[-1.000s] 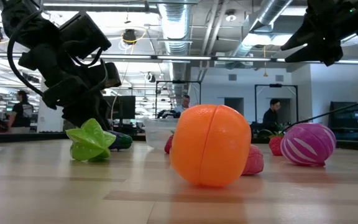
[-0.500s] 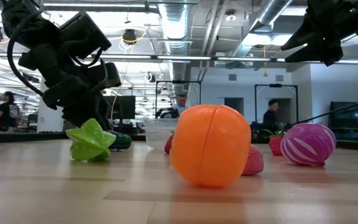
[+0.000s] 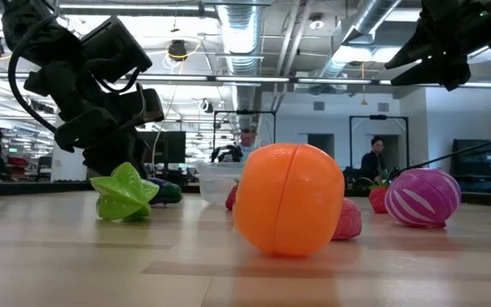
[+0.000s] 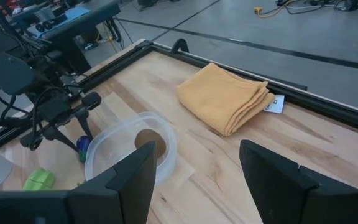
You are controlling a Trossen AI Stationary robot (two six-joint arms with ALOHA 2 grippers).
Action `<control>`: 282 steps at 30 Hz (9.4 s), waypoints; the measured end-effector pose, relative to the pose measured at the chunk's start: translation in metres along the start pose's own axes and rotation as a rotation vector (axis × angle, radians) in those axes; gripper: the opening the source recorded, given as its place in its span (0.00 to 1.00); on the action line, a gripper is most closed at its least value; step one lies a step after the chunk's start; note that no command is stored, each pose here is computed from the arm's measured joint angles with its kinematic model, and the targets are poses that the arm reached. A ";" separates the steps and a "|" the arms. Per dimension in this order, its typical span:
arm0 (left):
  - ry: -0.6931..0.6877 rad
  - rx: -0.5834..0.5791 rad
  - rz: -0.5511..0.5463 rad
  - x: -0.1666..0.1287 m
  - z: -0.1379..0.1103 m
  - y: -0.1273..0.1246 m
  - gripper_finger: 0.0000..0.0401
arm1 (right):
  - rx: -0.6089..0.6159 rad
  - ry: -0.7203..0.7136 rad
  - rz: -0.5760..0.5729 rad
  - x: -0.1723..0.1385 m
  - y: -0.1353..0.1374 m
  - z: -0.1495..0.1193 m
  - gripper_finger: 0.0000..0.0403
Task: Pick and placing Produce into tupperware
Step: Put the violet eggplant into the transparent container, then put the top pink peach into the transparent container
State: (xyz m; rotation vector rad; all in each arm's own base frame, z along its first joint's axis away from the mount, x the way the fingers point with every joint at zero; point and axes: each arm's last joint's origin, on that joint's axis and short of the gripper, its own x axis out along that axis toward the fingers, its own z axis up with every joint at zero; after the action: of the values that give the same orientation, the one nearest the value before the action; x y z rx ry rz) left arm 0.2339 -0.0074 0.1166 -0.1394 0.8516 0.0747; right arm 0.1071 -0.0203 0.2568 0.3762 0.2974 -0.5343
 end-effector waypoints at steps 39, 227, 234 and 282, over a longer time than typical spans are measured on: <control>-0.166 0.159 -0.045 -0.016 0.083 -0.009 0.38 | 0.000 0.000 -0.001 0.000 0.000 0.000 0.63; -0.097 0.028 0.017 -0.098 0.141 0.034 0.53 | -0.192 0.481 0.031 0.052 0.065 -0.155 0.63; -0.097 0.028 0.018 -0.098 0.141 0.034 0.53 | -0.204 0.496 0.047 0.052 0.065 -0.155 0.63; -0.110 0.041 0.037 -0.098 0.143 0.035 0.53 | -0.189 0.531 0.063 0.071 0.068 -0.163 0.63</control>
State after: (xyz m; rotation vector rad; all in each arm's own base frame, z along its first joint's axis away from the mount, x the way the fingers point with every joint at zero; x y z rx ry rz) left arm 0.2715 0.0477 0.2799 -0.0800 0.7460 0.0988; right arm 0.1735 0.0715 0.1034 0.3376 0.8391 -0.3335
